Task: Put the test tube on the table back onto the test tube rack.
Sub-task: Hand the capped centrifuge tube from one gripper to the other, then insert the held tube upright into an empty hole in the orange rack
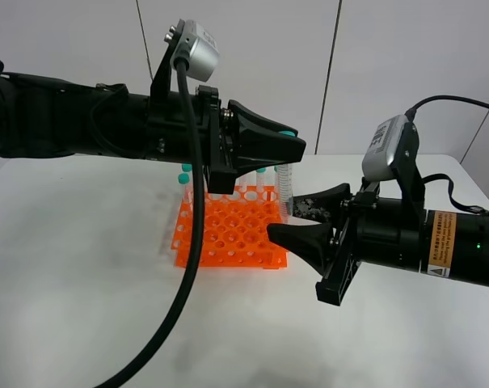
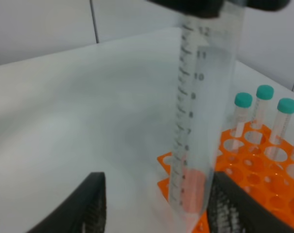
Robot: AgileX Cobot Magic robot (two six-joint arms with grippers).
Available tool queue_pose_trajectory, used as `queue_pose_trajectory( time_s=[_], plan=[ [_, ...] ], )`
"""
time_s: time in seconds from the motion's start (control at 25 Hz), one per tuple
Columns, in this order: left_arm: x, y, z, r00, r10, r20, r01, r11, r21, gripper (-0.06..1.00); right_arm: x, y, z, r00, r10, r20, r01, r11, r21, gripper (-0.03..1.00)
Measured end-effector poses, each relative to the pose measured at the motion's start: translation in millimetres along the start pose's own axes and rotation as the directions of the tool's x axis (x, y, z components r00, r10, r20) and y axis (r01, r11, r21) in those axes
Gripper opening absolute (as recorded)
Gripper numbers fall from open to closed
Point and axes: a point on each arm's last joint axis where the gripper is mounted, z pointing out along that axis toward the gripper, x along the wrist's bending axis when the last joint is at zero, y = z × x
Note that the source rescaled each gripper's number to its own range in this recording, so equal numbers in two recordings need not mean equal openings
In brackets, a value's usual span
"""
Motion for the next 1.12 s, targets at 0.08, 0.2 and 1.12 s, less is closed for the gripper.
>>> queue_pose_trajectory(
  time_s=[0.08, 0.2, 1.12],
  plan=[
    [0, 0, 0, 1.000, 0.000, -0.005, 0.000, 1.000, 0.002, 0.00, 0, 0, 0, 1.000, -0.003, 0.000, 0.003, 1.000, 0.003, 0.57],
    [2, -1, 0, 1.000, 0.001, -0.017, -0.001, 1.000, 0.007, 0.00, -3, -3, 0, 1.000, -0.007, 0.028, 0.006, 0.999, 0.035, 0.70],
    [9, -3, 0, 0.995, 0.005, -0.096, -0.001, 0.999, 0.037, 0.00, -62, -28, -32, 0.754, -0.083, 0.652, -0.334, 0.806, 0.488, 0.80]
  ],
)
